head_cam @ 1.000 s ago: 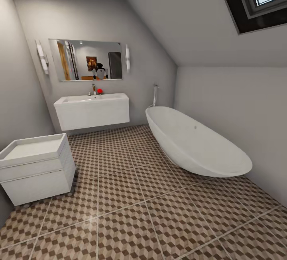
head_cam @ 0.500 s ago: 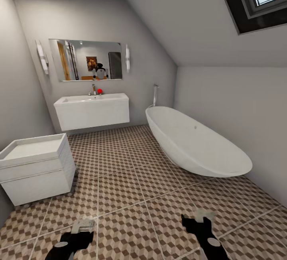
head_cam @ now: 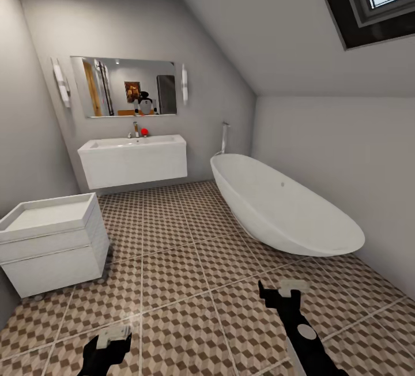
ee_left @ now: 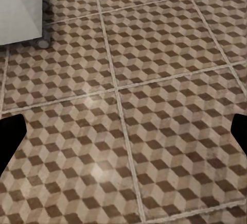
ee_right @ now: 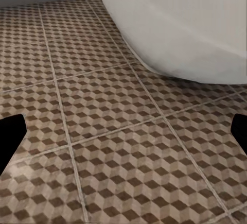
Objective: Take the four mousetraps from the cabinet in the bathroom and place them on the bathroom floor. Make sure all four end up on the same floor surface, and ensure that at least two of them are either under or directly next to the same bathroom sink.
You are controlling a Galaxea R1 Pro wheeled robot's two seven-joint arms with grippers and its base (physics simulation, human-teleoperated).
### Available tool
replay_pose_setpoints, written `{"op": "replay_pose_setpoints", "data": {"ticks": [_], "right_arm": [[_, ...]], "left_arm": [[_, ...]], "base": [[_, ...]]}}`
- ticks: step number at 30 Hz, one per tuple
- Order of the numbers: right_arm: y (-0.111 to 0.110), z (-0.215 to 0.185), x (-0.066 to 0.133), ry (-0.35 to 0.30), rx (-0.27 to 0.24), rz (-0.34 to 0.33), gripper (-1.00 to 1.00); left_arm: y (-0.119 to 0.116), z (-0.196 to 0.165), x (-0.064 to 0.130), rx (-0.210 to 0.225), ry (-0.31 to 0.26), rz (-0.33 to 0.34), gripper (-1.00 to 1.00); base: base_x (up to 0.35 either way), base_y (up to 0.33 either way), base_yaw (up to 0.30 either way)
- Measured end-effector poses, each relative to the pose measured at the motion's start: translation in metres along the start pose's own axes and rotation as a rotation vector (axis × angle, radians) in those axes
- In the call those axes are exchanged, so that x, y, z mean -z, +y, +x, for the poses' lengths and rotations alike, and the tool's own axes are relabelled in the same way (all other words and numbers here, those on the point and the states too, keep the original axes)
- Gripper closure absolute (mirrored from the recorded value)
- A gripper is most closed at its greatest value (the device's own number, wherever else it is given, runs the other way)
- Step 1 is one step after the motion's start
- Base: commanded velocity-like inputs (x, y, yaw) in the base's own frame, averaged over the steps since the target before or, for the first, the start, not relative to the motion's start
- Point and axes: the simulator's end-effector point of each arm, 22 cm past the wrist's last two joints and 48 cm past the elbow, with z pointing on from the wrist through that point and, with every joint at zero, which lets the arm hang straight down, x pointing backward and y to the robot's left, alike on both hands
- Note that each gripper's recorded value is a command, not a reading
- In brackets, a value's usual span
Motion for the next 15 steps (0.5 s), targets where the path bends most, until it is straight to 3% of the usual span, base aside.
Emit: {"op": "replay_pose_setpoints", "data": {"ticks": [5, 15], "right_arm": [[0.016, -0.001, 0.001, -0.012, 0.033, -0.037, -1.00], [0.009, 0.003, 0.000, -0.006, 0.058, -0.030, -1.00]], "left_arm": [[-0.002, 0.000, 0.000, 0.008, -0.008, 0.001, -1.00], [-0.002, 0.004, 0.000, 0.009, 0.000, 0.000, -1.00]], "base": [[0.000, 0.000, 0.000], [0.000, 0.000, 0.000]]}}
